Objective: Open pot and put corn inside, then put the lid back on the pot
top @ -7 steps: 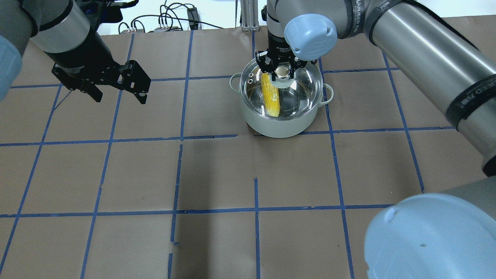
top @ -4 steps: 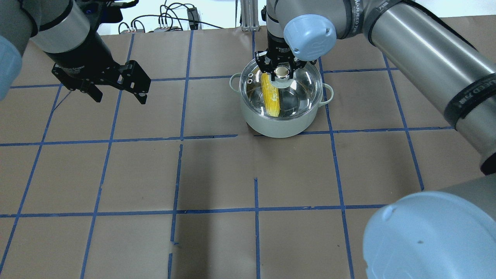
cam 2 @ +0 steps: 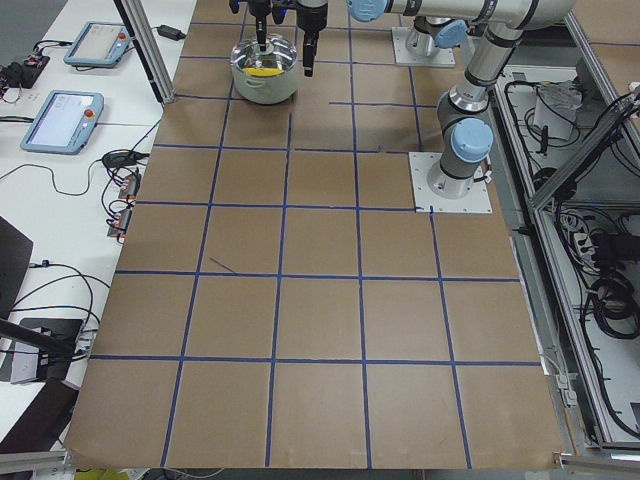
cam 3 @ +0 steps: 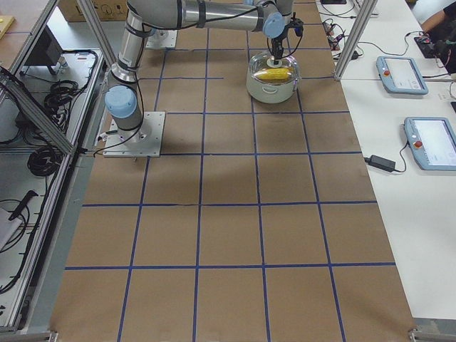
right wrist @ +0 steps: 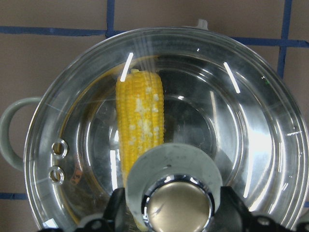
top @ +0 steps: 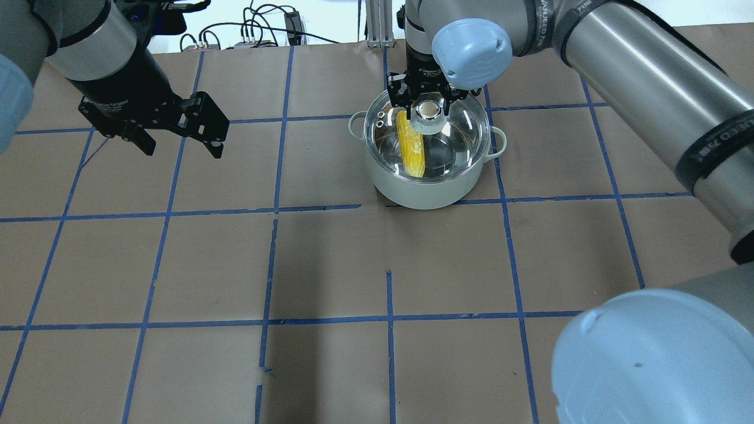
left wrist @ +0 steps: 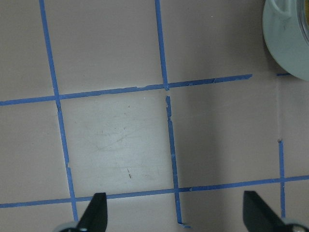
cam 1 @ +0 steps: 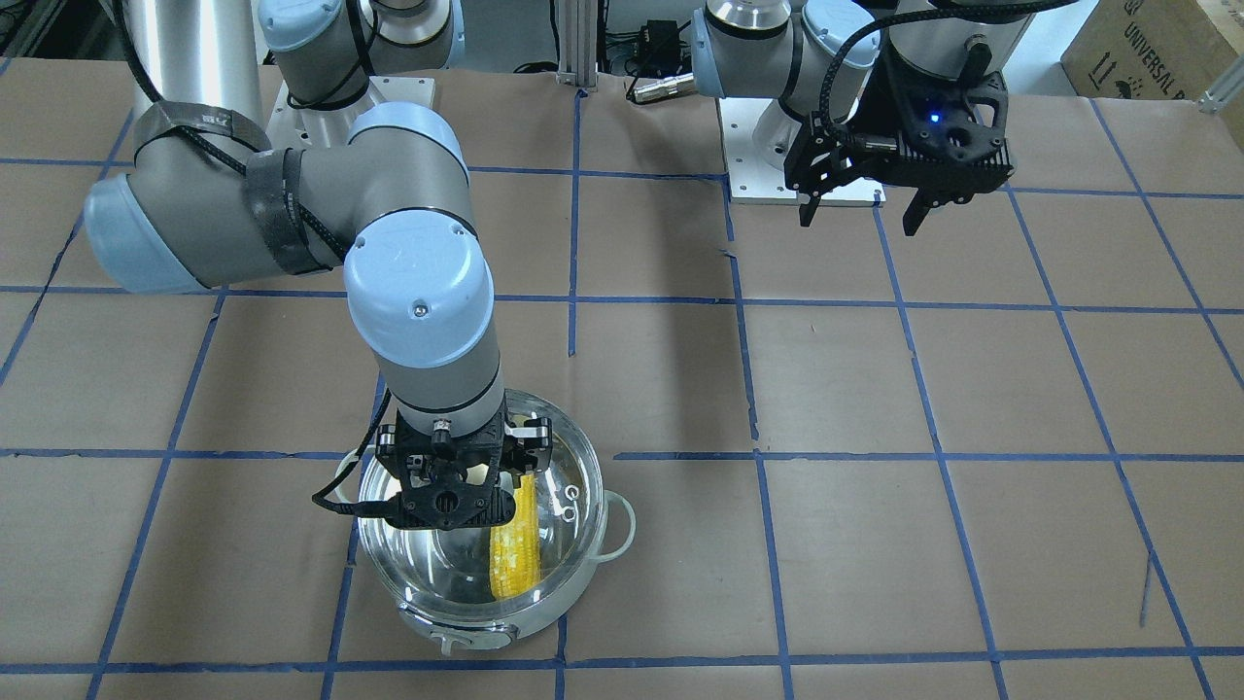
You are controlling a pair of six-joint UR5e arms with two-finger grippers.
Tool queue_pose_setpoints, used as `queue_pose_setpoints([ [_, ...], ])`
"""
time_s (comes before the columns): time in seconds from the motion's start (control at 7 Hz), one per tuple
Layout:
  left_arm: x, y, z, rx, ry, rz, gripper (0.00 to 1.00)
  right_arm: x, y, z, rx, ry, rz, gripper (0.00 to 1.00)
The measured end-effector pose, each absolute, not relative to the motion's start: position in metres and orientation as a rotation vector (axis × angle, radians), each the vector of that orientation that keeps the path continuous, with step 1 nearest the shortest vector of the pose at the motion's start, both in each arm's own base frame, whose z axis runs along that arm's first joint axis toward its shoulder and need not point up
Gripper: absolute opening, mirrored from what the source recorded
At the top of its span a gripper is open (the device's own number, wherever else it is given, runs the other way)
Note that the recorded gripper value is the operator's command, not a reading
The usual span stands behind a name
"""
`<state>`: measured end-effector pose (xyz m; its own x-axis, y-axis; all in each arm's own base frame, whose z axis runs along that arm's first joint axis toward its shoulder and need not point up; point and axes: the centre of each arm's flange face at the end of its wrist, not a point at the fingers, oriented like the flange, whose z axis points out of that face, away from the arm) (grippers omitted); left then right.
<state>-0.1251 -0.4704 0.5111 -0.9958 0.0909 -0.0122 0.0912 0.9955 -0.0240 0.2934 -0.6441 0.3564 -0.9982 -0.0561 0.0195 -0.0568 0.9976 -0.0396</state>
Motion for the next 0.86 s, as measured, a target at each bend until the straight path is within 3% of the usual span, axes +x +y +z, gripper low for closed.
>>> queue_pose_setpoints([
  [0.29, -0.125, -0.470, 0.511, 0.143, 3.127, -0.038, 1.00, 0.276, -0.658, 0.380, 0.059, -3.133, 0.104, 1.00],
  [0.86, -0.125, -0.469, 0.514, 0.138, 3.123, -0.029, 1.00, 0.205, -0.651, 0.487, -0.074, -3.126, 0.047, 1.00],
])
